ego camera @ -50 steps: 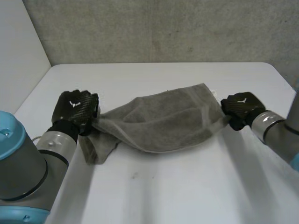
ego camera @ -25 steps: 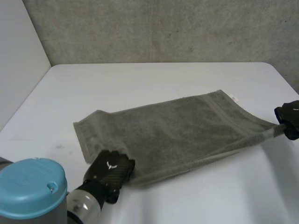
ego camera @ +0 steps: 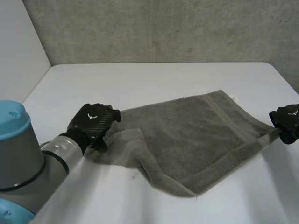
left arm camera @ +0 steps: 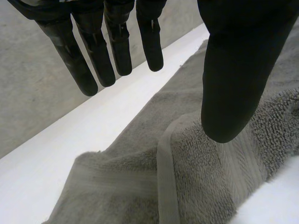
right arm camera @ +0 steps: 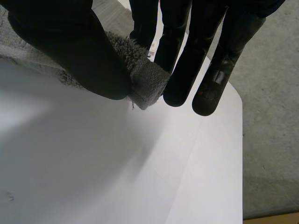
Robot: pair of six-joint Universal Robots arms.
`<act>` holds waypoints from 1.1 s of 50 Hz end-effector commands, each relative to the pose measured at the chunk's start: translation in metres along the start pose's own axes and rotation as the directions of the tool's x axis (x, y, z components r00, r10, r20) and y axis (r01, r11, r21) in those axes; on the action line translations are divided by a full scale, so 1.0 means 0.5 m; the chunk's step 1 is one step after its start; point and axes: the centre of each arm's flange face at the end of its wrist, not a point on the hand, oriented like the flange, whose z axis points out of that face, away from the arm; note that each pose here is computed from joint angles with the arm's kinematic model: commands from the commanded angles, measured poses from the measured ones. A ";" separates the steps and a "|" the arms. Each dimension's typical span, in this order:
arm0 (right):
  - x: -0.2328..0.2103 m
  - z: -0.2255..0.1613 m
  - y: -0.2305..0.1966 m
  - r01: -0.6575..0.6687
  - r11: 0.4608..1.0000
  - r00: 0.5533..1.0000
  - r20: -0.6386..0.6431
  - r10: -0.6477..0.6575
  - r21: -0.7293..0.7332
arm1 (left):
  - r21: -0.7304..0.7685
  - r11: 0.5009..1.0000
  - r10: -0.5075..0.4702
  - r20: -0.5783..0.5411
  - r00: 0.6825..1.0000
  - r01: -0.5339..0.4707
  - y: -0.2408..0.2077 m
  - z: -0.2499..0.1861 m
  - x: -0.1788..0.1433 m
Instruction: Fold the laundry
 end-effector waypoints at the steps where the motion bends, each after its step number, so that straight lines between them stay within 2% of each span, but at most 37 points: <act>1: -0.007 -0.002 0.002 0.001 1.000 1.000 0.015 -0.001 0.000 | 0.048 0.999 -0.005 -0.118 0.993 0.011 -0.004 0.043 -0.020; 11: -0.032 -0.007 -0.003 0.010 1.000 0.999 0.049 -0.011 0.007 | 0.093 0.995 0.035 -0.136 0.990 -0.023 -0.030 0.123 -0.026; 19: -0.047 -0.008 -0.003 0.019 1.000 0.998 0.064 -0.020 0.015 | 0.038 0.995 0.093 -0.210 0.973 -0.087 -0.007 0.185 0.014; 36: -0.053 -0.007 0.002 0.019 1.000 0.997 0.075 -0.020 0.008 | -0.036 0.972 0.212 -0.302 0.929 -0.234 0.043 0.174 0.060; 46: -0.061 -0.010 -0.002 0.023 1.000 0.996 0.086 -0.024 0.014 | -0.055 0.928 0.329 -0.341 0.881 -0.368 0.064 0.159 0.066; 55: -0.059 -0.010 -0.005 0.025 1.000 0.996 0.082 -0.026 0.019 | -0.048 0.921 0.351 -0.335 0.875 -0.388 0.061 0.159 0.063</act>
